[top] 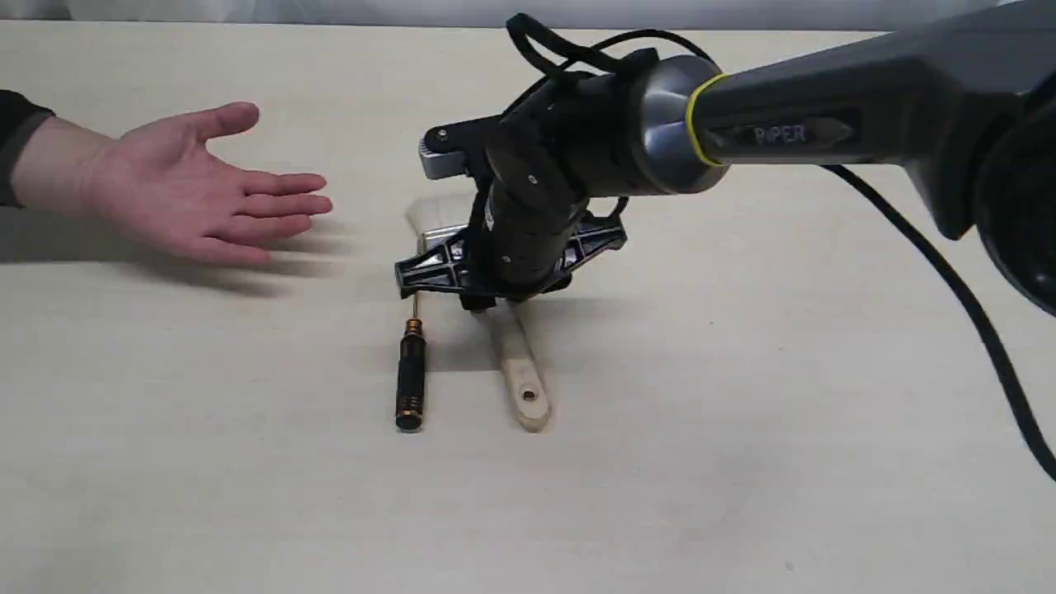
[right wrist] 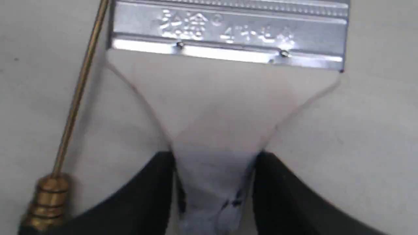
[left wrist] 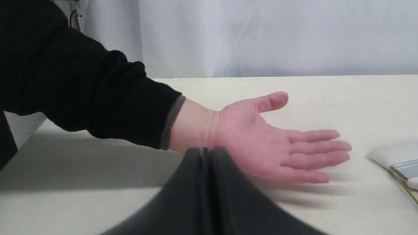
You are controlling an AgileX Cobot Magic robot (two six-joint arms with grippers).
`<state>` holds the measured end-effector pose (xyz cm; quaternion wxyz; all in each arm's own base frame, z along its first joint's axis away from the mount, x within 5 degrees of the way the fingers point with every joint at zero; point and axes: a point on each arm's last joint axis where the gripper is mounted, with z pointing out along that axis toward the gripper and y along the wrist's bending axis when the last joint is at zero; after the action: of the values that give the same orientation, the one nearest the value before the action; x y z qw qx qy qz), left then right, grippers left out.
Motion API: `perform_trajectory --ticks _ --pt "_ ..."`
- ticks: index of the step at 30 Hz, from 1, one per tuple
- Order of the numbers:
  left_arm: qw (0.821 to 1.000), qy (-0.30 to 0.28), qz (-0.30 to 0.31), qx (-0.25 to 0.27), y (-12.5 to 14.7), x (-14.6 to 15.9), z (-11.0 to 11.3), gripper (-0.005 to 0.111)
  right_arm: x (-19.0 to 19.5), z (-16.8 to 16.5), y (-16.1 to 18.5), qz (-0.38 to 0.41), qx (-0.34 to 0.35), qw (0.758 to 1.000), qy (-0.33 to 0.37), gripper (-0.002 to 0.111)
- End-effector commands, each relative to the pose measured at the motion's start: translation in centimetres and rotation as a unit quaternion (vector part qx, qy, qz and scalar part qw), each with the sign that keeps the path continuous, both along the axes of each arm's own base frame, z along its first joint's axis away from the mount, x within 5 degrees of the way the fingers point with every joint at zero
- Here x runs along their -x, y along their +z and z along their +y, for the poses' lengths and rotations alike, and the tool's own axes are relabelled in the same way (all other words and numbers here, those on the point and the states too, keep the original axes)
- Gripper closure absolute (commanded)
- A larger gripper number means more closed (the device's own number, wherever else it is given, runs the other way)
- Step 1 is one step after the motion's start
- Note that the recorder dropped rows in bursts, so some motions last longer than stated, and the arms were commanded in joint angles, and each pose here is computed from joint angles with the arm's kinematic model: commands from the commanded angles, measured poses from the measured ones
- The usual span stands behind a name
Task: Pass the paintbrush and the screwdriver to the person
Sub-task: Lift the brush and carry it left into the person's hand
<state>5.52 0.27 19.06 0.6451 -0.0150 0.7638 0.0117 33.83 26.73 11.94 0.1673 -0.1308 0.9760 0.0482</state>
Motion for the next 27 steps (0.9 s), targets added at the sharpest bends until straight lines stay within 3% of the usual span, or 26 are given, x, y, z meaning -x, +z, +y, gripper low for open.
perform_trajectory --ticks 1,9,15,21,27 --pt "1.0 -0.004 -0.003 0.001 0.0 0.0 -0.1 0.107 0.1 0.0 3.9 -0.042 -0.026 0.999 0.021 0.104" --pt "1.0 -0.004 -0.002 0.003 0.0 0.0 -0.1 0.107 1.2 -0.7 11.9 -0.122 -0.085 0.988 0.04 0.104" --pt "1.0 -0.004 -0.003 0.003 0.0 0.0 -0.1 0.107 2.0 0.8 14.9 -0.17 -0.158 0.968 0.096 0.104" --pt "1.0 -0.004 -0.003 0.003 0.0 0.0 -0.1 0.107 3.2 6.4 15.5 -0.233 -0.202 0.931 0.197 0.104" --pt "1.0 -0.004 -0.003 0.003 0.0 0.0 -0.1 0.107 2.0 10.1 12.3 -0.215 -0.197 0.933 0.213 0.104"
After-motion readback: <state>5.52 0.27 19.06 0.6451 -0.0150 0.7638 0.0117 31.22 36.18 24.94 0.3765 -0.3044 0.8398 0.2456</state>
